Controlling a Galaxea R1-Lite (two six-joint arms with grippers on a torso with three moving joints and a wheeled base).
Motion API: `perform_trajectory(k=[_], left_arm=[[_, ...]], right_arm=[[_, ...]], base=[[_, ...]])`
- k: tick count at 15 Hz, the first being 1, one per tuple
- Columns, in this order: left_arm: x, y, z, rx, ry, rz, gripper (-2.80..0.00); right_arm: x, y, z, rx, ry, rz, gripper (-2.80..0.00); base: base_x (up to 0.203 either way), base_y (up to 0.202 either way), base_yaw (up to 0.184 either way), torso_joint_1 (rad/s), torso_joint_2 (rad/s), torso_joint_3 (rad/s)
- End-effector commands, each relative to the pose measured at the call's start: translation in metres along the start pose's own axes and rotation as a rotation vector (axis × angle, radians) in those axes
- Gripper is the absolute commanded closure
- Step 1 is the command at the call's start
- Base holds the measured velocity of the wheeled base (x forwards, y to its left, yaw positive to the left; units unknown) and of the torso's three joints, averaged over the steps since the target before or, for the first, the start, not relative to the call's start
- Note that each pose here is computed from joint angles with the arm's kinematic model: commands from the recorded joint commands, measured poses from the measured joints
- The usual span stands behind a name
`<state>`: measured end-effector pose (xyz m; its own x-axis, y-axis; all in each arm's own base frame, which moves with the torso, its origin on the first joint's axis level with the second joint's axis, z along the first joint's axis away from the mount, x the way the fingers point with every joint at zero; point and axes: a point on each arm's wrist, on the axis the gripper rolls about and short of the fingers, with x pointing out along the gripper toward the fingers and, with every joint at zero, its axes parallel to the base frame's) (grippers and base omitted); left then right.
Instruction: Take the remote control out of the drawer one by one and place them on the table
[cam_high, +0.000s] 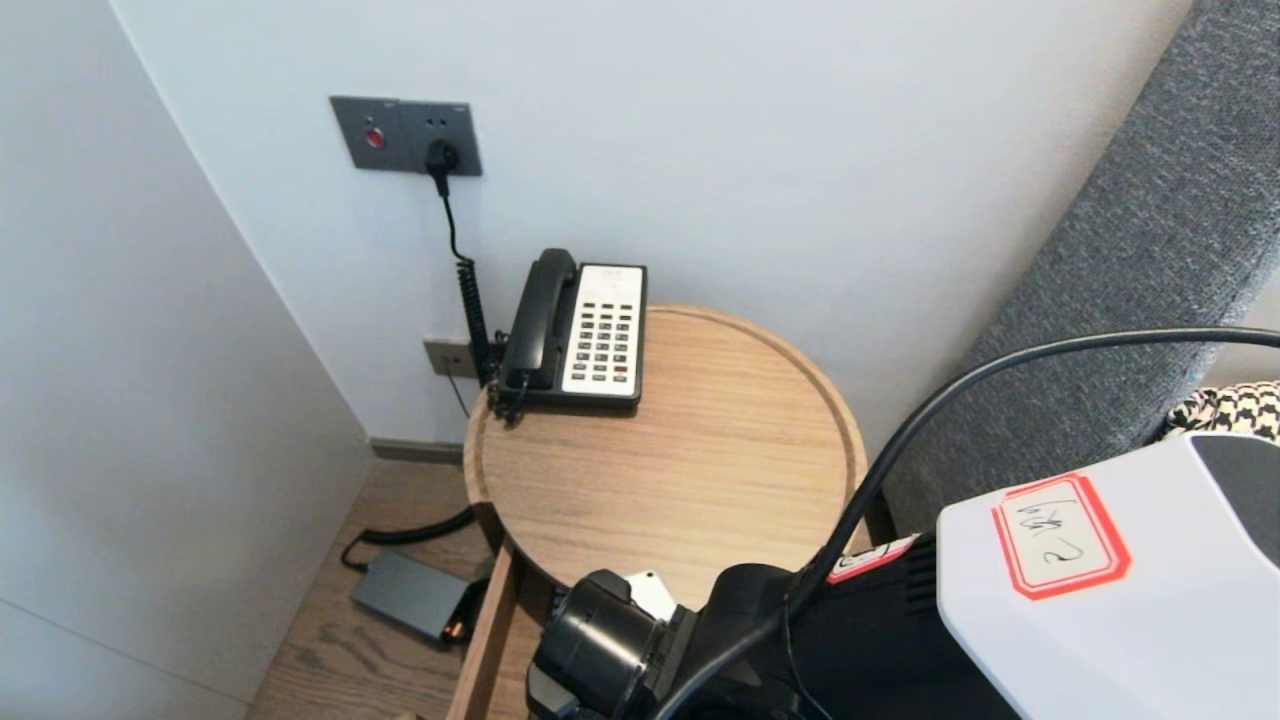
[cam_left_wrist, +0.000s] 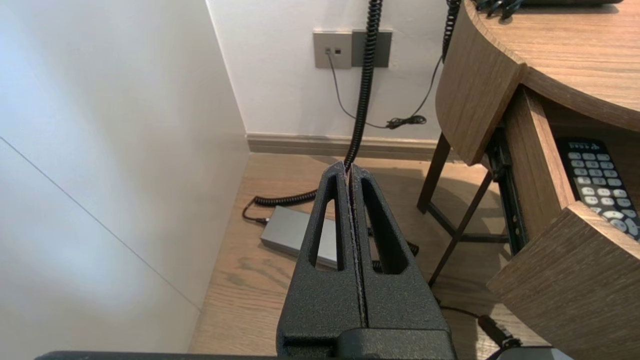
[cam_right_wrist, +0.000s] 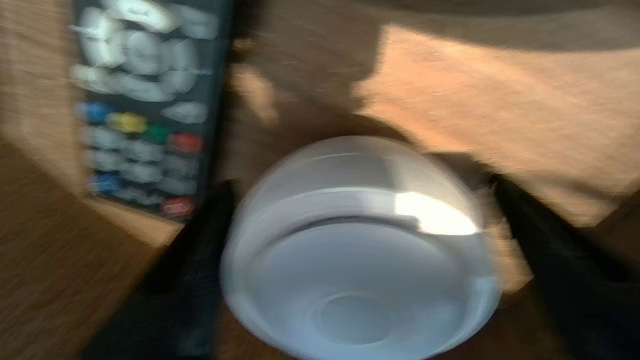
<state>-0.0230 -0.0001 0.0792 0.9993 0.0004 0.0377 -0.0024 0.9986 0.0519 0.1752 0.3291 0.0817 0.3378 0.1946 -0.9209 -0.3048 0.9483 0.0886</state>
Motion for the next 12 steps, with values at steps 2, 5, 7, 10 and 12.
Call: perform_trajectory(k=[2,5,7,10,12], left_arm=[[0.0008,-0.0002,-0.0034,0.0,0.012,0.001,0.0],[0.0008,-0.0002,-0.0034,0.0,0.012,0.001,0.0],[0.0008,-0.0002,-0.0034,0.0,0.012,0.001,0.0],[0.0008,-0.0002,-0.0034,0.0,0.012,0.001,0.0],[0.0008,-0.0002,-0.0034,0.0,0.012,0.001,0.0]], right_arm=[[0.0027,0.0008,-0.0014,0.002,0.004,0.002,-2.8],[0.002,0.0004,-0.0016,0.002,0.002,0.003,-2.8],[0.0011,-0.0004,-0.0013,0.004,0.002,0.002,0.0],[0.0008,-0.005,-0.0037,0.005,0.013,-0.004,0.0],[0.0022,-0.006,-0.0061,0.0,0.025,-0.007,0.0]], base=[[0.0,0.0,0.0,0.0,0.0,0.0],[0.0,0.0,0.0,0.0,0.0,0.0],[0.0,0.0,0.0,0.0,0.0,0.0],[0.0,0.0,0.0,0.0,0.0,0.0],[0.0,0.0,0.0,0.0,0.0,0.0]])
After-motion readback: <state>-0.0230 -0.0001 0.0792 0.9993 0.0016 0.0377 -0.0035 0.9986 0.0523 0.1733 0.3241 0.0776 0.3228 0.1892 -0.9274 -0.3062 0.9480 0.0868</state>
